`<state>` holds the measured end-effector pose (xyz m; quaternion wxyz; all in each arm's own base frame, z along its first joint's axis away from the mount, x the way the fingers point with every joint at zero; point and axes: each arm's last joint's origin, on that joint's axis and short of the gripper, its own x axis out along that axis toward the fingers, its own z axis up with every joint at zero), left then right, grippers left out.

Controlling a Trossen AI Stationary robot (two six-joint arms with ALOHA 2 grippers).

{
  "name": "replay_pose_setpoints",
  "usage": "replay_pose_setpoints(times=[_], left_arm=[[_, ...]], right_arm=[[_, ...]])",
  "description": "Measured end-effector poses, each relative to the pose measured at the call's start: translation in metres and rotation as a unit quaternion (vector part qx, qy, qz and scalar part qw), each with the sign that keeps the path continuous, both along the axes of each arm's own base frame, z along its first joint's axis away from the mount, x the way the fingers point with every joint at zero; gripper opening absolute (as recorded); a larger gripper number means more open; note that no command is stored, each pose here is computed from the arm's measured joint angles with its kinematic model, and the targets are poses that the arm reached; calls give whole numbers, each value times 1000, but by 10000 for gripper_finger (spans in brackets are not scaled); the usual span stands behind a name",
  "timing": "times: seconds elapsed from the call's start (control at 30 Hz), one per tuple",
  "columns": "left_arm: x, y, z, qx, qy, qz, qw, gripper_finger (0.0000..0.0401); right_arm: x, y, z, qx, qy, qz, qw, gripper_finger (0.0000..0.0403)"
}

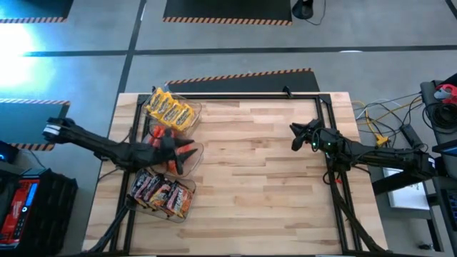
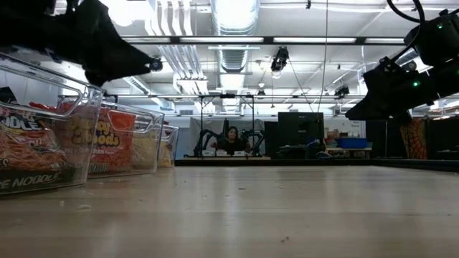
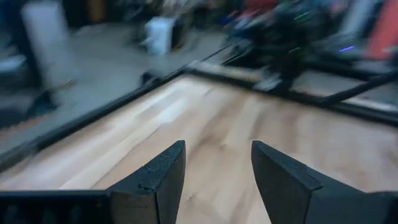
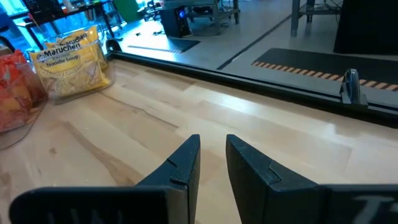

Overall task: Sort Maruchan noodles
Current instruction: Return to Home Position

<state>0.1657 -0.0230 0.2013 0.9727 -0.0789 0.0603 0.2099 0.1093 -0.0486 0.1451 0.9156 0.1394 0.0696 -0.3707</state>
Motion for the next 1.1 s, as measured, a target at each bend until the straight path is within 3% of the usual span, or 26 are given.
replay_pose_setpoints(times=[0.1,0.3,0.8,0.9,1.03,1.1], left_arm=[[1,-2,-6,43,-40,-42,997,167],[-10,2,-15,96,-79,-36,992,167],[-38,10,-22,100,-100,-23,990,167],[-41,13,-25,107,-77,12,991,167],[-49,18,-27,95,-59,104,988,167],[-52,19,-27,82,-64,102,989,167]], right_arm=[[0,0,0,0,0,0,1000,68],[0,0,0,0,0,0,1000,68],[0,0,0,0,1,0,1000,68],[0,0,0,0,1,0,1000,68],[0,0,0,0,1,0,1000,68],[0,0,0,0,1,0,1000,68]])
